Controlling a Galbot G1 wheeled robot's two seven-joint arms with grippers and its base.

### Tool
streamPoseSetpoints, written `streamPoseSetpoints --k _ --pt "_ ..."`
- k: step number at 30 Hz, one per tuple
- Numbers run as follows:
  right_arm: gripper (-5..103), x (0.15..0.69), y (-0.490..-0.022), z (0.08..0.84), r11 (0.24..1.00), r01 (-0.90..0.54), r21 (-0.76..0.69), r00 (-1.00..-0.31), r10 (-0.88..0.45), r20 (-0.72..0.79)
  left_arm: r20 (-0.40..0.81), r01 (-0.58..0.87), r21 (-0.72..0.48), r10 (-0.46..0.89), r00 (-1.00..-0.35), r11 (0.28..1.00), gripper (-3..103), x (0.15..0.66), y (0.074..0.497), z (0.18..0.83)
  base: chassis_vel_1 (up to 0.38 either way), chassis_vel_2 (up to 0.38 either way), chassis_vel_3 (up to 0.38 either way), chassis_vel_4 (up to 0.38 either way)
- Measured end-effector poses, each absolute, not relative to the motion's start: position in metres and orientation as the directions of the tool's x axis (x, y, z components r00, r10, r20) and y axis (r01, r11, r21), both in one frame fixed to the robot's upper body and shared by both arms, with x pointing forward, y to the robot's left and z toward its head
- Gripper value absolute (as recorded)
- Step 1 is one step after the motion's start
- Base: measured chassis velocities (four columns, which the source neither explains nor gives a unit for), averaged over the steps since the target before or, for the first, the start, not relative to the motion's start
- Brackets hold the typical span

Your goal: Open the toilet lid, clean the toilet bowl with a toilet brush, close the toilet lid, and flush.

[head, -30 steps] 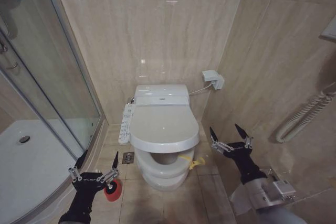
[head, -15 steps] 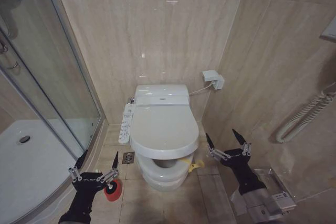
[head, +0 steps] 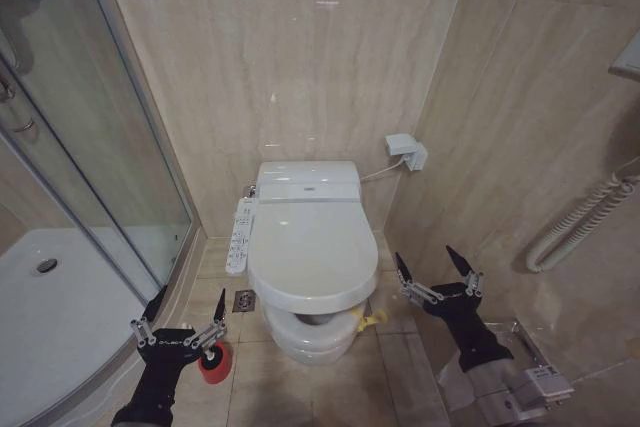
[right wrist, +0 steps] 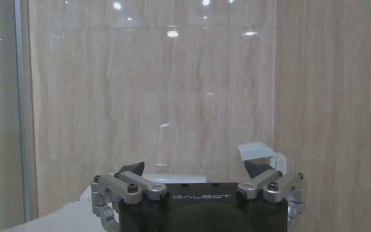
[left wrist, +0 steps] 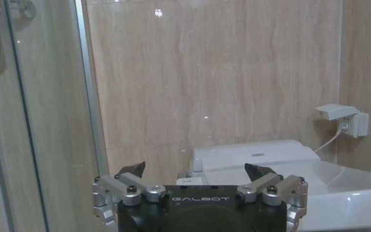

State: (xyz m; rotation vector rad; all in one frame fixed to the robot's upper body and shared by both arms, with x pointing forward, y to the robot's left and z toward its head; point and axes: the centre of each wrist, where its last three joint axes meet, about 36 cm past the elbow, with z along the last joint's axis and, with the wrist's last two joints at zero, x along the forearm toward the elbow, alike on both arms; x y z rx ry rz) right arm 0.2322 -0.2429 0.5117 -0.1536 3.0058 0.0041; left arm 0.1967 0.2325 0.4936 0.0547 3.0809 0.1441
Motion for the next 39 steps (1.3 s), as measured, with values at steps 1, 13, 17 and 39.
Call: streamPoseSetpoints --k 1,13,17,39 --pt "100 0.2322 -0.2429 0.5117 0.995 -0.102 -0.004 -0.986 -0.101 -0.131 -0.055 0.033 0.094 0.038 -0.998 0.995 100 0.1967 0.2325 0.4936 0.000 0.000 0.000 0.000" --pt "100 0.2293 -0.2409 0.5133 0.994 -0.106 0.011 -0.988 -0.104 -0.114 -0.055 0.033 0.094 0.038 -0.998 0.995 100 0.1967 0.2325 0.4936 0.000 0.000 0.000 0.000" --pt "100 0.2293 -0.2409 0.5133 0.994 -0.106 0.012 -0.988 -0.104 -0.114 -0.055 0.033 0.094 0.038 -0.998 0.995 100 0.1967 0.2325 0.4936 0.000 0.000 0.000 0.000" --pt "100 0.2294 -0.2408 0.5131 0.994 -0.107 0.012 -0.988 -0.105 -0.114 -0.055 0.033 0.094 0.038 -0.998 0.995 100 0.1967 0.2325 0.4936 0.000 0.000 0.000 0.000"
